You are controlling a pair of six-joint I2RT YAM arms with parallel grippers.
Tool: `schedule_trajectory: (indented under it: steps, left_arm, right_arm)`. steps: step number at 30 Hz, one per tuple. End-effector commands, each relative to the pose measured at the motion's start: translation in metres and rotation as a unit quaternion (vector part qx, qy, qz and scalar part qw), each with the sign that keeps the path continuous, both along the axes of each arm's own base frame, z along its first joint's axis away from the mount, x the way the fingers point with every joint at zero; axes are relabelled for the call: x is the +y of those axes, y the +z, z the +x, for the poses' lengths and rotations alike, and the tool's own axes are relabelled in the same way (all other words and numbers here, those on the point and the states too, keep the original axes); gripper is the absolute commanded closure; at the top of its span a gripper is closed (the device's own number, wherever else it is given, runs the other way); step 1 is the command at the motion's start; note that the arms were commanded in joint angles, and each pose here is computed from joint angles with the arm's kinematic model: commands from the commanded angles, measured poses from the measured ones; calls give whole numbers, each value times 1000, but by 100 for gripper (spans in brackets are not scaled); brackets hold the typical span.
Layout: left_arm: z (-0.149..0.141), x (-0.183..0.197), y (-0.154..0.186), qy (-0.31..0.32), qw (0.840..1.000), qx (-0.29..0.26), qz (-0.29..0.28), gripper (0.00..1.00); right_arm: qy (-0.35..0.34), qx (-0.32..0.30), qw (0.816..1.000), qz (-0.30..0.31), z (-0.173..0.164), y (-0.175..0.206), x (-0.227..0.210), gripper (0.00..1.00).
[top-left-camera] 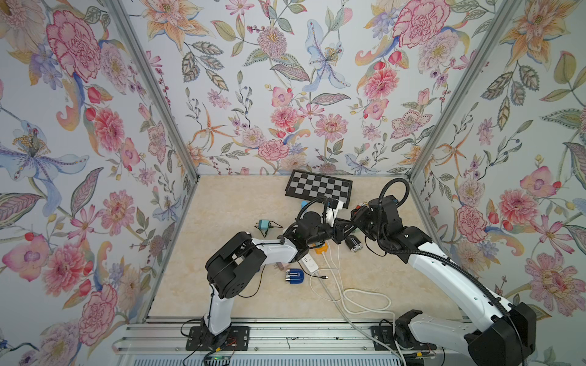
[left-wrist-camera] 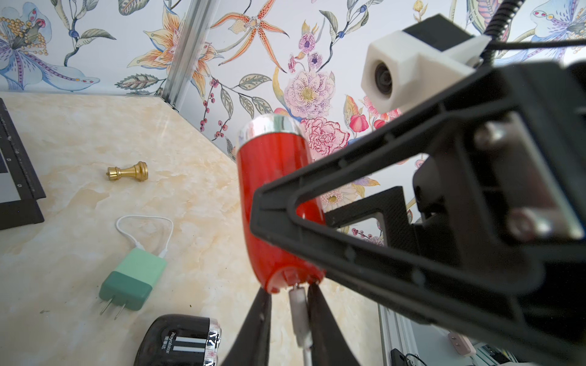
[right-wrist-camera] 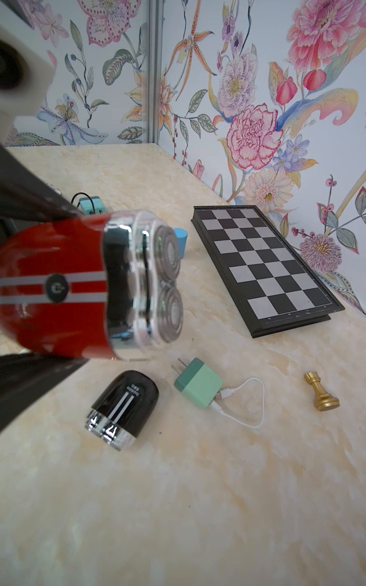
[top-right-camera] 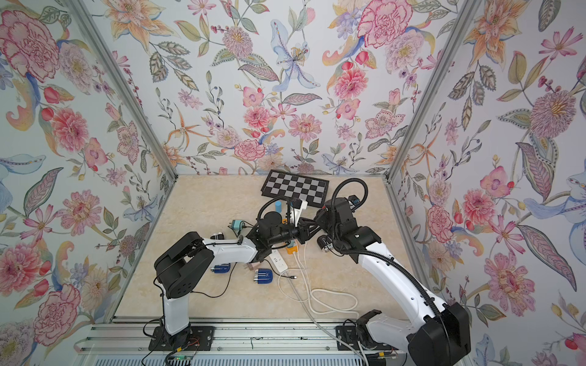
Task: Unplug the electric shaver
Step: Remove the charging cable from the electric shaver.
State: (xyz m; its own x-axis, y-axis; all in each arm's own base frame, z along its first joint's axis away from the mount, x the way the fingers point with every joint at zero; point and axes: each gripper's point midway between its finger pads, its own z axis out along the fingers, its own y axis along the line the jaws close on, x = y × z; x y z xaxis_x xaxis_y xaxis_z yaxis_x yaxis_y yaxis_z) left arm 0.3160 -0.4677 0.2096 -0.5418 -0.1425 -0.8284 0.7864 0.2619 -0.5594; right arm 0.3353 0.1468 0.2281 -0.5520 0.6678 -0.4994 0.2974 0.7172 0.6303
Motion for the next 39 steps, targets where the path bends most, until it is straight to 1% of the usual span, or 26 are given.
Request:
schedule_trajectory:
  steps: [1,4,10,12,14,15,18,20,22,24,26,28,30,32,34,36,37,39]
  left_arm:
    - [9,7,14,12,999,-11,-28,82]
    - [8,6,15,7,1000,-11,-29,89]
    - [6,5,16,2,1000,-14,-26,98]
    - [6,6,17,1,1000,-16,-26,100]
    - [5,7,19,-1,1000,-16,-25,100]
    - [5,7,19,-2,1000,-16,-25,100]
    - [5,11,24,-10,999,-14,-30,100]
    - [4,14,26,-20,999,-10,-34,100]
    - [5,18,28,-31,999,-3,-40,100]
    - [6,21,29,-40,998,4,-44,100]
    - [6,25,32,-47,998,10,-50,100]
    - [6,27,33,-54,997,15,-52,100]
    - [4,27,37,-67,996,16,-52,100]
    - [2,28,41,-78,995,22,-58,100]
    - [1,31,46,-86,994,27,-69,100]
    - [1,34,51,-95,992,33,-79,100]
    - [0,34,53,-101,991,36,-82,100]
    - [0,36,58,-114,988,42,-94,100]
  right_arm:
    - [-4,-9,1000,14,-3,5,2,73]
    - [-1,-10,1000,12,-2,5,3,73]
    - [4,-7,1000,7,-2,3,5,72]
    - [7,-5,1000,6,-3,1,6,70]
    - [14,-7,1000,-1,-3,2,7,67]
    - [17,-10,1000,-3,-3,3,7,65]
    - [29,-19,999,-19,-1,7,6,50]
    - [50,-35,997,-40,3,13,3,40]
    - [89,-53,994,-44,7,18,5,32]
    - [121,-62,990,-28,11,21,2,28]
    - [146,-84,986,-5,12,24,-4,26]
    - [164,-125,978,6,12,30,-9,25]
    - [187,-175,966,16,8,39,-8,25]
    - [225,-231,946,30,0,45,0,24]
    - [233,-258,937,42,-8,40,0,24]
    - [241,-304,919,62,-17,42,1,23]
    - [241,-315,915,71,-22,38,1,20]
    - [243,-354,900,81,-29,40,1,19]
